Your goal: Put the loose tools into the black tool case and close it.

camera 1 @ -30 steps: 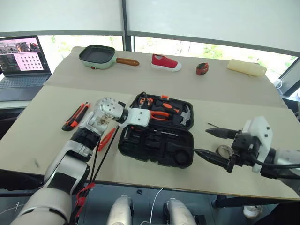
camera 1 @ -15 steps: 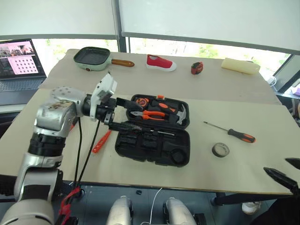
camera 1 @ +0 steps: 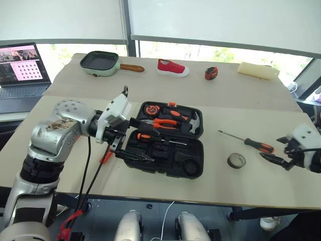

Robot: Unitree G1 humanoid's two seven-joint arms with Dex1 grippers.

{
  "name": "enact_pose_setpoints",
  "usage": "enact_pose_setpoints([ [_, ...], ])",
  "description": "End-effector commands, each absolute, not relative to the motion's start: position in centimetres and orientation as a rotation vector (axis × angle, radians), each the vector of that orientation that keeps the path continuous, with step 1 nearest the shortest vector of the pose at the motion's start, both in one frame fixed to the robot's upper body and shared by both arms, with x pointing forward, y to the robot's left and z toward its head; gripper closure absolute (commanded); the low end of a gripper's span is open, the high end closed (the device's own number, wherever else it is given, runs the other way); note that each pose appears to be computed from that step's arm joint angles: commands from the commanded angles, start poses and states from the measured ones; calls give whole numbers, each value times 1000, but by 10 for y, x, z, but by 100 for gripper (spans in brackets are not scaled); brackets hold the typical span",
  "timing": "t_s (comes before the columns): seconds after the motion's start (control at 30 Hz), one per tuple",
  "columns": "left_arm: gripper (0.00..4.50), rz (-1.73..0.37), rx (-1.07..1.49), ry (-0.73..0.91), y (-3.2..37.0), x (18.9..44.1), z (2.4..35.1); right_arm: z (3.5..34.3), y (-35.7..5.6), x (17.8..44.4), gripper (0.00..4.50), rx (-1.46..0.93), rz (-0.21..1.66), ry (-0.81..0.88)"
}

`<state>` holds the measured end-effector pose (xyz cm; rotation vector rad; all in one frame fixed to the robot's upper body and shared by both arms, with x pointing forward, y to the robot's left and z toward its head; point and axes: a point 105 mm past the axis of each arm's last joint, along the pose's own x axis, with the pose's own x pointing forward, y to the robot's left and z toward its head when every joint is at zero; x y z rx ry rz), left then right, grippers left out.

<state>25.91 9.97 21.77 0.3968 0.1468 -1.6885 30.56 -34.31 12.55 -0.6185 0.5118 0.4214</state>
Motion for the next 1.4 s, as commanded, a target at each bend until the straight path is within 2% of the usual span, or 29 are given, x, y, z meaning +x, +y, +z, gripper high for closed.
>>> enact_pose_setpoints([
  [0.03,3,-1676,456,97,98,258,223,125,-347,315,0,-682,419,515],
  [0.1,3,-1665,458,91,98,259,224,123,-349,320,0,-689,404,526],
  [0.2,0,-1649,469,82,99,260,224,120,-351,324,69,-709,390,538],
  [0.3,0,-1642,474,79,100,261,223,115,-356,327,162,-749,356,550],
  [0.4,0,-1636,483,72,100,263,223,109,-356,328,277,-754,354,555],
  [0.47,0,-1632,486,68,99,264,224,109,-356,329,321,-742,354,546],
  [0.6,0,-1631,490,74,101,267,224,113,-354,325,330,-717,373,531],
  [0.7,0,-1636,492,104,104,265,219,131,-346,322,332,-620,399,474],
  [0.8,0,-1652,495,159,112,261,212,166,-303,317,332,-497,555,352],
  [0.9,0,-1646,508,229,124,259,202,183,-239,301,333,-541,815,295],
  [0.93,0,-1632,512,248,129,261,199,185,-216,296,333,-568,905,286],
  [1.1,0,-1588,521,273,141,267,199,173,-151,284,333,-670,1139,319],
  [1.4,0,-1551,528,236,140,272,206,151,-116,295,333,-715,1187,391],
])
